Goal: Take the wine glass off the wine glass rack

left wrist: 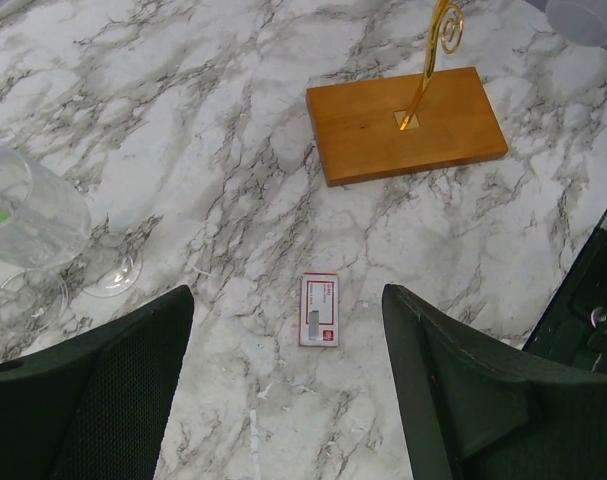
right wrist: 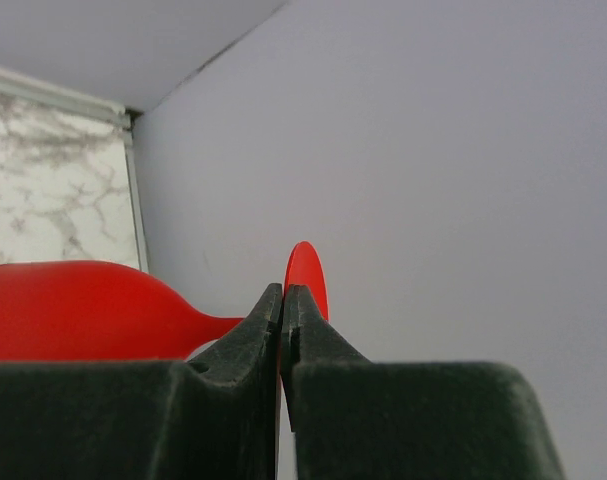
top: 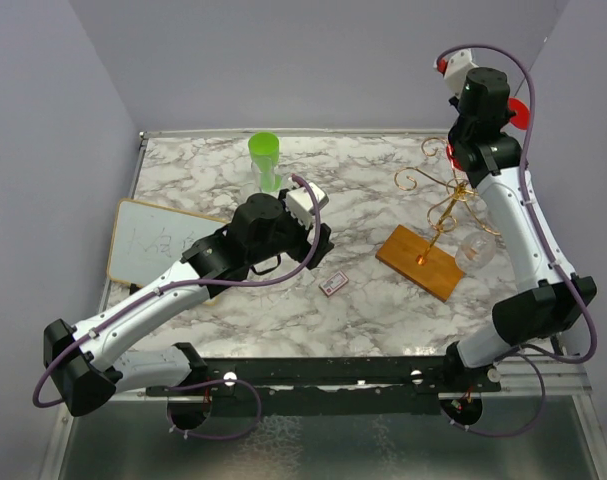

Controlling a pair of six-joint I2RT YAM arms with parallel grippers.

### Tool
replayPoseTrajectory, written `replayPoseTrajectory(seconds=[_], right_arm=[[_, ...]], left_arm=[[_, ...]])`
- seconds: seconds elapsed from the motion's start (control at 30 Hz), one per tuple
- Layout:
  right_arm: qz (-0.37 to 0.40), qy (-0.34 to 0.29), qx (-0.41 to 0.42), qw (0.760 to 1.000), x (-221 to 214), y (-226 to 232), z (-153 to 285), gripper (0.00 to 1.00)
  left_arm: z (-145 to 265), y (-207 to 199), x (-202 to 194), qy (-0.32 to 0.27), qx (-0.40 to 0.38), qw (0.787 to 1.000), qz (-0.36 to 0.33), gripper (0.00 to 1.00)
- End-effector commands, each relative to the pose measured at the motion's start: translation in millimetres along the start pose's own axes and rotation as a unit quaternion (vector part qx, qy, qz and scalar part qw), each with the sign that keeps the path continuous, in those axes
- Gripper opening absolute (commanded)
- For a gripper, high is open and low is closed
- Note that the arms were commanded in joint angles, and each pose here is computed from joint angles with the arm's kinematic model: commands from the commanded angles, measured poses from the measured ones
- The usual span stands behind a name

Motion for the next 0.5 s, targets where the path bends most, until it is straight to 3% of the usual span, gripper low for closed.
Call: replayPoseTrajectory(seconds=[0.0, 0.3, 0.47], right_arm=[[-0.047, -0.057, -0.001, 0.997, 40, -3, -17, 0.01], [-0.110, -0.093, 0.085, 0.986, 66, 25, -24, 0.01], [-0.161, -0.122, 0.156, 0.967, 87, 43, -15, 0.01]], left_arm=[[3, 4, 4, -0.014, 0.016, 1.000, -0.007, 0.78], [1, 14, 1, -0.009, 0.030, 1.000, -0.002, 0.78], [0, 25, -1, -0.008, 0.042, 0.999, 0.011, 0.78]])
Point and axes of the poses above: each gripper's point midway between its finger pads, its own z axis back along the fingers, its own y axis along the line the jaws close on, x = y × z, the point moved 3 cm from there along z, back along the fingers, and after that the axes turned 13 degrees about -z, right-handed, at the moved point
